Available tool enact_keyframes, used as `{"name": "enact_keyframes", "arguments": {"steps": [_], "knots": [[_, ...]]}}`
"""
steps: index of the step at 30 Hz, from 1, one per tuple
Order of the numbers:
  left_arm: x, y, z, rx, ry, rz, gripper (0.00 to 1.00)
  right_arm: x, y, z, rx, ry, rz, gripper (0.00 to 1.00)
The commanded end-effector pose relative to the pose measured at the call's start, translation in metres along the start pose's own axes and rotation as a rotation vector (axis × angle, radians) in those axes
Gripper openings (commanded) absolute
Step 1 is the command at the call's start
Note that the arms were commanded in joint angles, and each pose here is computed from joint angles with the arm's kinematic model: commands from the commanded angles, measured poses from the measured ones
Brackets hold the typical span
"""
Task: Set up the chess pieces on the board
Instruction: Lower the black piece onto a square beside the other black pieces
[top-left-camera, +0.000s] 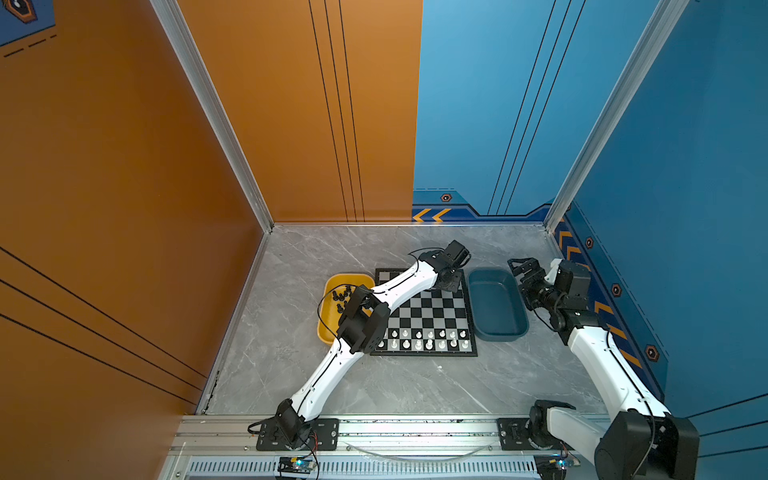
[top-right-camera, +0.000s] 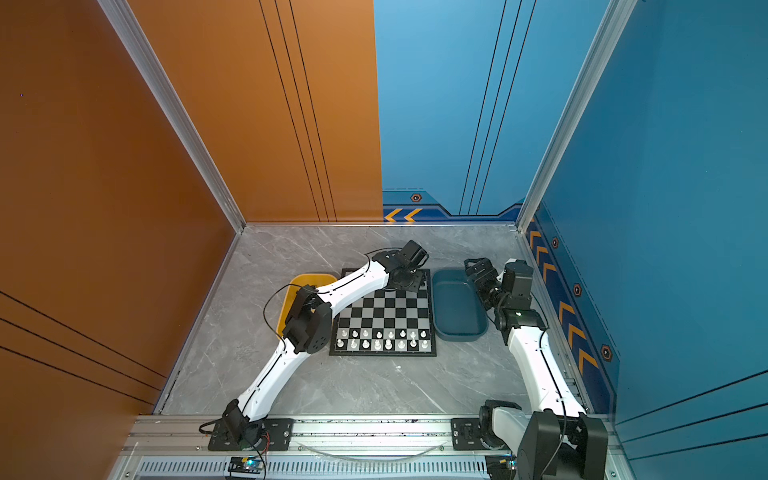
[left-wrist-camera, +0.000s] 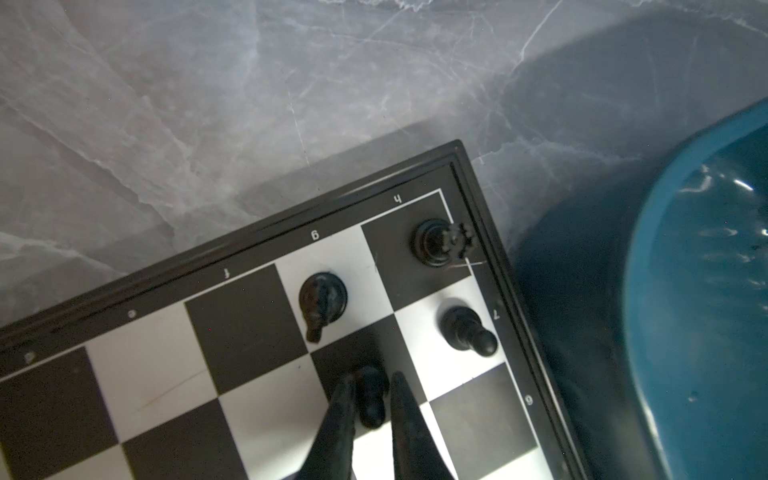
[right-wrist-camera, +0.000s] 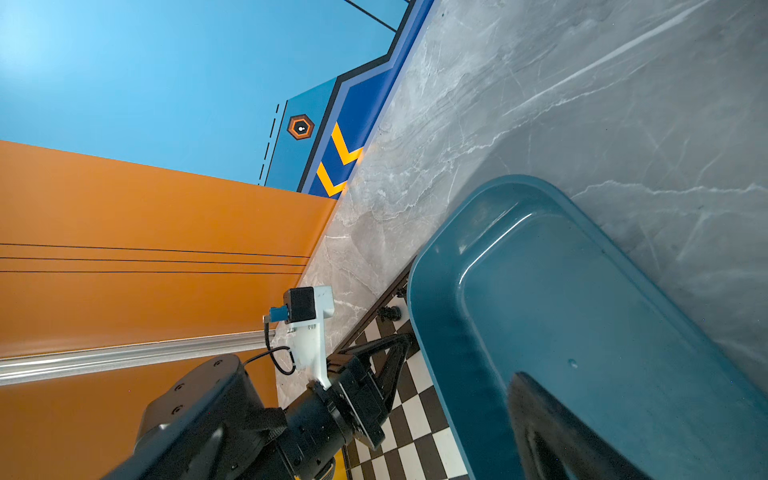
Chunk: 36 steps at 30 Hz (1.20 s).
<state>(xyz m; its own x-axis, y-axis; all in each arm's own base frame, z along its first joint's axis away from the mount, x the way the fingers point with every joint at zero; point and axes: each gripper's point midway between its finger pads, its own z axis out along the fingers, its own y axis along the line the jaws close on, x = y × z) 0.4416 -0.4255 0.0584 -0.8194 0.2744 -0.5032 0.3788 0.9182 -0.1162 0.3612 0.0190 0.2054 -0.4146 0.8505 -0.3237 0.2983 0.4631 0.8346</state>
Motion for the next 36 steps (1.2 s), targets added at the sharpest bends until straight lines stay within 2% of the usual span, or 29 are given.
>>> {"name": "enact_keyframes", "arguments": {"steps": [1, 36], "knots": [[0.012, -0.007, 0.009, -0.008, 0.031, 0.037, 0.19, -0.003, 0.006, 0.000, -0.014, 0.003, -0.025, 1.00], [0.036, 0.006, 0.010, -0.063, 0.088, 0.073, 0.28, -0.003, 0.009, -0.002, -0.025, 0.003, -0.023, 1.00]]}}
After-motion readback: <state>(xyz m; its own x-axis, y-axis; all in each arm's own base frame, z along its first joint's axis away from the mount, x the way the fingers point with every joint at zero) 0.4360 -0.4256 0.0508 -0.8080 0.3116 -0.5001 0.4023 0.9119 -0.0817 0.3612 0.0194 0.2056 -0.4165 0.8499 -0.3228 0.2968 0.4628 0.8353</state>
